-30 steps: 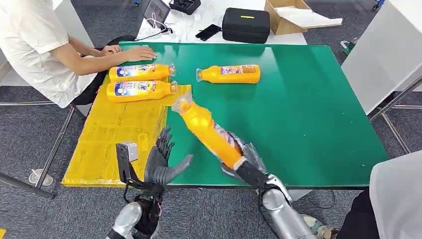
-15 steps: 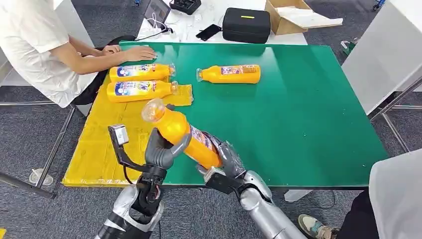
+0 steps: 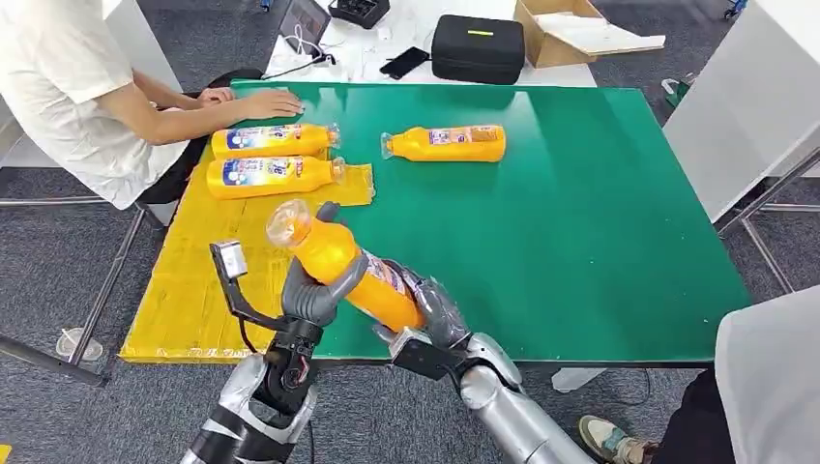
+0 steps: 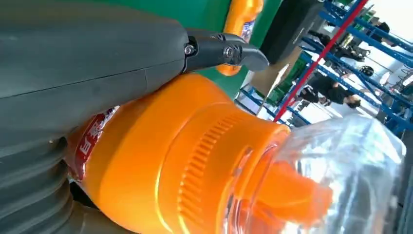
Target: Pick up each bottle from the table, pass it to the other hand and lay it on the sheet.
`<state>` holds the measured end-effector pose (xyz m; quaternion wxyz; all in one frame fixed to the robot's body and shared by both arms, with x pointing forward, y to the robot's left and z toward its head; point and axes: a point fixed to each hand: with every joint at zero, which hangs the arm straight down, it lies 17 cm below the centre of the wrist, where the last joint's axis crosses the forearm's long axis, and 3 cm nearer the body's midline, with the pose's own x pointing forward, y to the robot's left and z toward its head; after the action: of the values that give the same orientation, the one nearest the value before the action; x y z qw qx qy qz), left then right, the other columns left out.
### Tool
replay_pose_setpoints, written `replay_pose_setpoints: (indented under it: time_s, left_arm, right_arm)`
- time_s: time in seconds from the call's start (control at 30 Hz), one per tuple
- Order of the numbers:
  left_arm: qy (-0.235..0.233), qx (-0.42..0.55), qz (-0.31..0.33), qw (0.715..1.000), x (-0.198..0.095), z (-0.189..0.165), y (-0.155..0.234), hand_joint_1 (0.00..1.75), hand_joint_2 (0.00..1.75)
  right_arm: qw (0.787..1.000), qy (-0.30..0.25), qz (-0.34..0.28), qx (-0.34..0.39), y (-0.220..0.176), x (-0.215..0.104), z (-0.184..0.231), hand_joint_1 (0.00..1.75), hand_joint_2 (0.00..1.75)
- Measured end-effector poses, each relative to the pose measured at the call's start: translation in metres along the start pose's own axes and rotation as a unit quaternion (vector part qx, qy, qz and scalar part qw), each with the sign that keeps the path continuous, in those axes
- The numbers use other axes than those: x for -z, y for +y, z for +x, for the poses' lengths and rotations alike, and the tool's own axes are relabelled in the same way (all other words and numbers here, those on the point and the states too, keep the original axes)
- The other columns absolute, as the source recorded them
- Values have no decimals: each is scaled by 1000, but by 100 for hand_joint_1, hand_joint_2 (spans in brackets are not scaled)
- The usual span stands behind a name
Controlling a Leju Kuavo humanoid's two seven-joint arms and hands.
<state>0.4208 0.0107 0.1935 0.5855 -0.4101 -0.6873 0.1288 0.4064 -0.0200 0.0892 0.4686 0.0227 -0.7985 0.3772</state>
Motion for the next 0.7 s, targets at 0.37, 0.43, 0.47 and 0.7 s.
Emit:
replay_pose_setpoints:
  time_s: [0.37,0.43,0.47,0.7]
  left_arm:
    - [-22,-1,-21,1000,-2,8,-6,175,175]
    - [-23,-1,-21,1000,-2,8,-6,175,175]
    - [-23,-1,-20,1000,-2,8,-6,175,175]
    - [-27,10,-29,999,-4,8,-9,175,175]
  right_arm:
    - [1000,-4,2,18,1,1,1,175,175]
    - [1000,-4,2,19,1,2,2,175,175]
    - [1000,-5,2,19,2,2,2,175,175]
    - [999,-2,13,49,8,1,4,0,175]
